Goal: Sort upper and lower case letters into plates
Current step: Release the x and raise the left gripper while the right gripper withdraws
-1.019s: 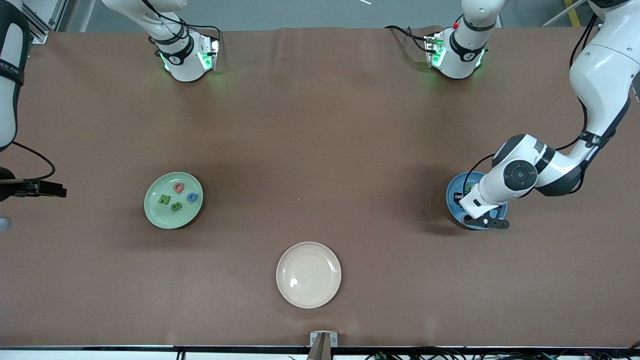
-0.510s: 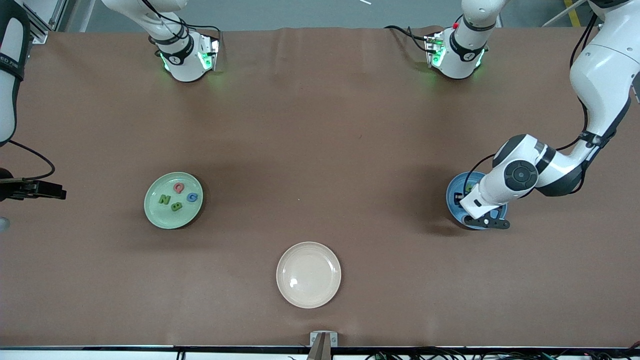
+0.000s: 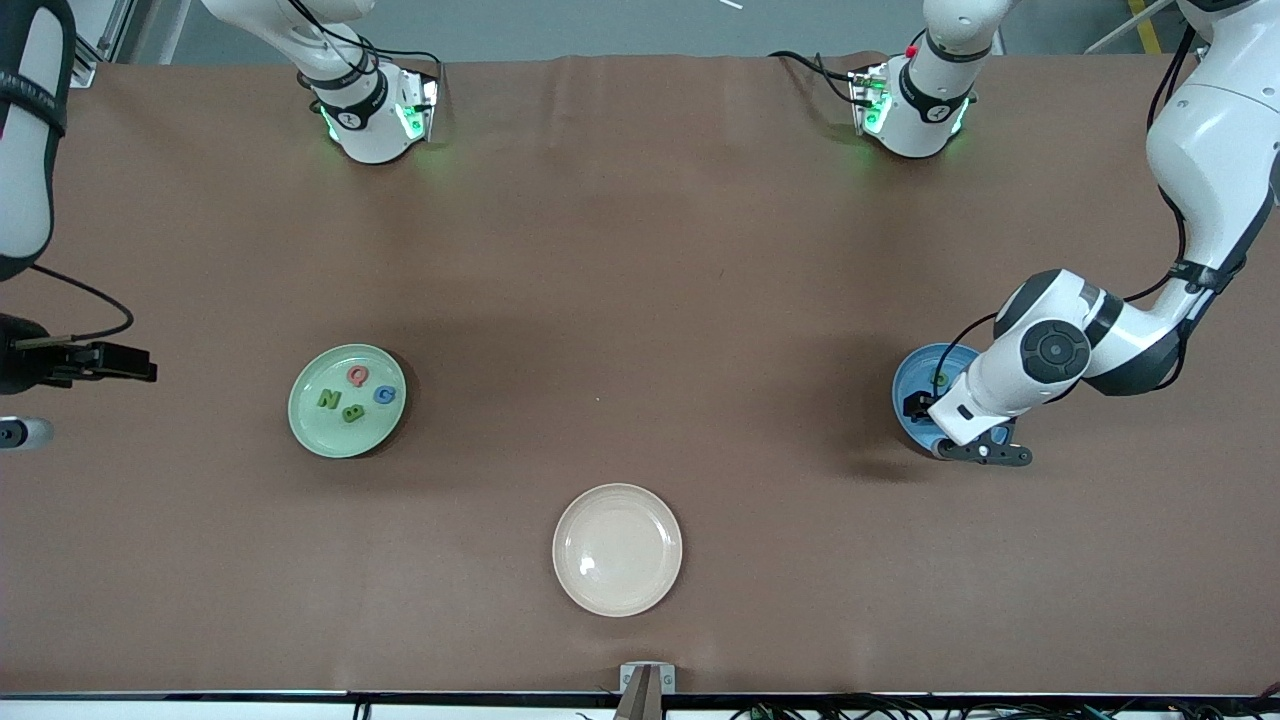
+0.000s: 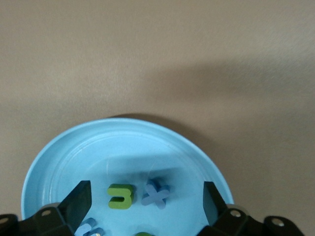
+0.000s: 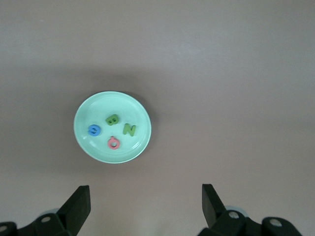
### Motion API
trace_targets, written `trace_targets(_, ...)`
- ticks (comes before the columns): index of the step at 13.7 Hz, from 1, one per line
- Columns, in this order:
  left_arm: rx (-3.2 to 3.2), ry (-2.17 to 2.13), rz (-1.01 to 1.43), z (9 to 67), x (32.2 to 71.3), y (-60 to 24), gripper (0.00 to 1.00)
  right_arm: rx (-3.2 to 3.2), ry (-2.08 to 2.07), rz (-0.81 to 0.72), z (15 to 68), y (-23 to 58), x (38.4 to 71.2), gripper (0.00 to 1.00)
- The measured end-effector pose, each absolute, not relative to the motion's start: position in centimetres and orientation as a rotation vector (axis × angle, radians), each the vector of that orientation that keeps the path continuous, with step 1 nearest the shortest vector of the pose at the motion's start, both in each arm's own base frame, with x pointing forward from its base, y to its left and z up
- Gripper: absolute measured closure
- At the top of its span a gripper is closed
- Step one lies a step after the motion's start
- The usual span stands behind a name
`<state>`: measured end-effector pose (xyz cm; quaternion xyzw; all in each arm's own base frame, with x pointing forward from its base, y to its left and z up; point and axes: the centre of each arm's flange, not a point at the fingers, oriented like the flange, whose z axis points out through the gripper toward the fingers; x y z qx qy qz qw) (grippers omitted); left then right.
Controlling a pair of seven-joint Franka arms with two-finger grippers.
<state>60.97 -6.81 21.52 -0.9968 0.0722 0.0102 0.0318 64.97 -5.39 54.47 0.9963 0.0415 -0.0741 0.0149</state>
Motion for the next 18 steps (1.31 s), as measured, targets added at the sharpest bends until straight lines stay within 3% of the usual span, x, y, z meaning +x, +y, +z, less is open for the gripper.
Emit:
trace_targets(8,-3.106,0.186,0.040,24.1,61.4,-2.8,0.00,3.137,0.079,-0.199,55.2,-5.8,63.1,0.00)
trace_targets(18,-3.202,0.297,0.296,29.8,61.8,-2.8,0.00,3.150,0.112,-0.169,55.8,-3.1,61.5,0.00)
